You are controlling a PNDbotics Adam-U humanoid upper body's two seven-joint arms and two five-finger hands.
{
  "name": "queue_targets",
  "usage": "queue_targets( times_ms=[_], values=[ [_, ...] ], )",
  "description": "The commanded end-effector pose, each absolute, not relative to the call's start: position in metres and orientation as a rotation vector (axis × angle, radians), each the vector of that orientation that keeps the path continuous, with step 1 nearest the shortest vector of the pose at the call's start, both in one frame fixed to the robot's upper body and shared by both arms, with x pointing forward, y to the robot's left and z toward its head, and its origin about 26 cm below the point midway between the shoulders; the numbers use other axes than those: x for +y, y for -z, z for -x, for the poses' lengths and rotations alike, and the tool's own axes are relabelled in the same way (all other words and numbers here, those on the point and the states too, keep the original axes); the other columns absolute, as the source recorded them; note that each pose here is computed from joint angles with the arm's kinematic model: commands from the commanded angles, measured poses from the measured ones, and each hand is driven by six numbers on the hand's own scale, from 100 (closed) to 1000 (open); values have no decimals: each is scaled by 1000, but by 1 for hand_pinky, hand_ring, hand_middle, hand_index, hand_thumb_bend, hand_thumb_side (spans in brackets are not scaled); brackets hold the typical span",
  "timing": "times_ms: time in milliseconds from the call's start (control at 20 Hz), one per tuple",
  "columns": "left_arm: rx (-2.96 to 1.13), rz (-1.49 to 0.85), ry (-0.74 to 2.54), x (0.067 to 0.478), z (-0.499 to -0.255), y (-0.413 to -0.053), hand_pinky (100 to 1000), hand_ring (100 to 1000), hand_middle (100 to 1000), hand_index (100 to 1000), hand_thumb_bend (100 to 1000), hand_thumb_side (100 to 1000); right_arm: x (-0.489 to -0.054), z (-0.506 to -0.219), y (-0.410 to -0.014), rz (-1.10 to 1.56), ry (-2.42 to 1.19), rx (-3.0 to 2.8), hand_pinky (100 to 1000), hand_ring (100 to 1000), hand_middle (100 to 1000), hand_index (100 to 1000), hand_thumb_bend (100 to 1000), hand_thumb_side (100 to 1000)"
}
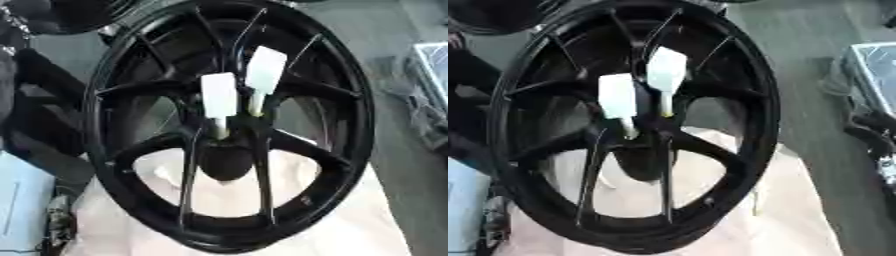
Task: Pull the pin out of the wheel hub.
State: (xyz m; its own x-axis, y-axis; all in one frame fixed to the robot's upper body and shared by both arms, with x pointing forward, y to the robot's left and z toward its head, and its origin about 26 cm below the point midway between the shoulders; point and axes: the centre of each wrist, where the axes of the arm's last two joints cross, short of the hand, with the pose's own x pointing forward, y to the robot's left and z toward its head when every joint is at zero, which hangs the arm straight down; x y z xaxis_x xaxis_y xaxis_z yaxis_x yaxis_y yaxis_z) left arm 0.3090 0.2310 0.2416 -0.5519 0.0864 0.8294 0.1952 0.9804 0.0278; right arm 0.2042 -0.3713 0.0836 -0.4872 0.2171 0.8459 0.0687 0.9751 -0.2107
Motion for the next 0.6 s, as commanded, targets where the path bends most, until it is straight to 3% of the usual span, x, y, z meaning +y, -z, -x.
queue_targets(
  times_ms=[50, 600],
  values=[
    [-2210, 158, 225, 235, -307, -258, 635, 687, 709, 797, 100, 657, -375, -201, -90, 216, -205, -2086, 1000, 836, 819, 924, 100, 631],
    [-2305, 0, 873, 230, -298, -335, 649, 709, 731, 821, 100, 540, -376, -196, -86, 227, -225, -2056, 1000, 835, 818, 923, 100, 632]
  ],
)
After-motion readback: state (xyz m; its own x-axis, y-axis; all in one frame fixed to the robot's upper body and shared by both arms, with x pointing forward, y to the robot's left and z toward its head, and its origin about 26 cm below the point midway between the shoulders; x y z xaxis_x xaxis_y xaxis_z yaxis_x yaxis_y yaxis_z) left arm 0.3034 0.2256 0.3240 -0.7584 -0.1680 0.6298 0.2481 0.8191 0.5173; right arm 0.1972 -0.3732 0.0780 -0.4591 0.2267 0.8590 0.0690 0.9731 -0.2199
